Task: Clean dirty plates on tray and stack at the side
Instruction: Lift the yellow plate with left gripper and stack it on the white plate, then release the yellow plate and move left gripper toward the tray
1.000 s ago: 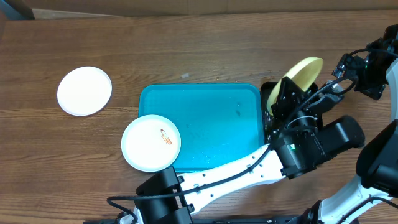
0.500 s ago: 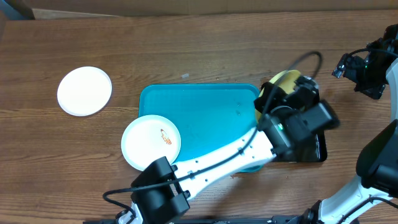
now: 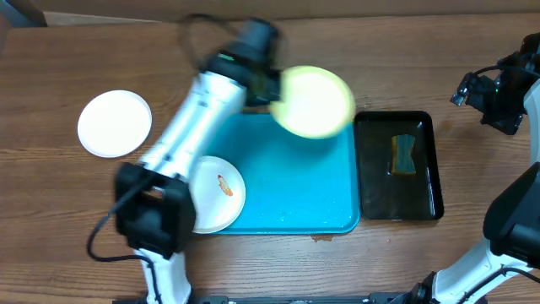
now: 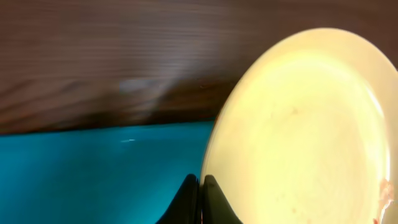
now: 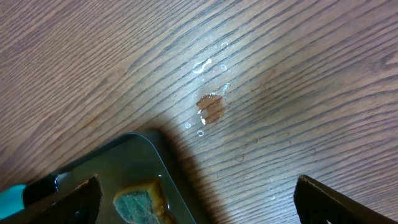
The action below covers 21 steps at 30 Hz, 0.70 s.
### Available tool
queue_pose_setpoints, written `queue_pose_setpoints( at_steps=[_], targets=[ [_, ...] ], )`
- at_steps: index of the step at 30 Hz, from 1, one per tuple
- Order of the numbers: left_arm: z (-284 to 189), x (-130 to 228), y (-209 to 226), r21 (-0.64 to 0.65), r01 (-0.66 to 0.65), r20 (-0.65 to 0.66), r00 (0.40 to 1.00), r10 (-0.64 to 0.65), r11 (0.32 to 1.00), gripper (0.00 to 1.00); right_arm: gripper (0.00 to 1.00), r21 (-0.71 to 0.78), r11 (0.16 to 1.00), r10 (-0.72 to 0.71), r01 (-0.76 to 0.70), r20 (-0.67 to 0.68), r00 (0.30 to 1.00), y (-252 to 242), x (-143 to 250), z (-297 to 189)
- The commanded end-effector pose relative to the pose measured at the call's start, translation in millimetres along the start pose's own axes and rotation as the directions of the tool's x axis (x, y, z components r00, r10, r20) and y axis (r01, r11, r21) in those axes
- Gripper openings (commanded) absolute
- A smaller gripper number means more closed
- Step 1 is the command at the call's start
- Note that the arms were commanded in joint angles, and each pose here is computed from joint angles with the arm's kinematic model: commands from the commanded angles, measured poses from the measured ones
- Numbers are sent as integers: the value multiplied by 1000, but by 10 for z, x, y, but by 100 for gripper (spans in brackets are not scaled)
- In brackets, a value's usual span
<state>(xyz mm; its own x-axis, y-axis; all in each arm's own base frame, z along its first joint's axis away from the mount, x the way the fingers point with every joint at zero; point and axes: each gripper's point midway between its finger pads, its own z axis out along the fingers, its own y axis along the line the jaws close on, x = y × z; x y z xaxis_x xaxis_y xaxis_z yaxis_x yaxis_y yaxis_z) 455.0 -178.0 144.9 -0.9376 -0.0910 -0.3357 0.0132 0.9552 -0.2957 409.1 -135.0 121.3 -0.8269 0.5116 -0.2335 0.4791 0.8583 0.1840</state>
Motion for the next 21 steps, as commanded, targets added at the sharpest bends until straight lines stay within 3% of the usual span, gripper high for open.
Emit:
queue_pose_setpoints(
  at_steps=[1,6,11,17,21],
  targets=[
    [-506,-295,684,111,231,18,972,-235,966,4,100,-8,1000,-2,2,35,999,36,-65,-102],
    [-876,-351,2100,16,505,94,859,-504,863,4,100,-8,1000,-2,2,35,999,36,-65,-102],
    [-1265,-26,3179,-45,709,151,701,-697,703,4,100,-8,1000,-2,2,35,999,36,-65,-102],
    [-1480,501,3932,-246,803,230,592,-773,542,4,100,-8,1000,-2,3,35,999,37,-65,-102],
    [-1416,694,4132,-324,805,252,580,-775,497,4,100,-8,1000,-2,2,35,999,36,-65,-102]
  ],
)
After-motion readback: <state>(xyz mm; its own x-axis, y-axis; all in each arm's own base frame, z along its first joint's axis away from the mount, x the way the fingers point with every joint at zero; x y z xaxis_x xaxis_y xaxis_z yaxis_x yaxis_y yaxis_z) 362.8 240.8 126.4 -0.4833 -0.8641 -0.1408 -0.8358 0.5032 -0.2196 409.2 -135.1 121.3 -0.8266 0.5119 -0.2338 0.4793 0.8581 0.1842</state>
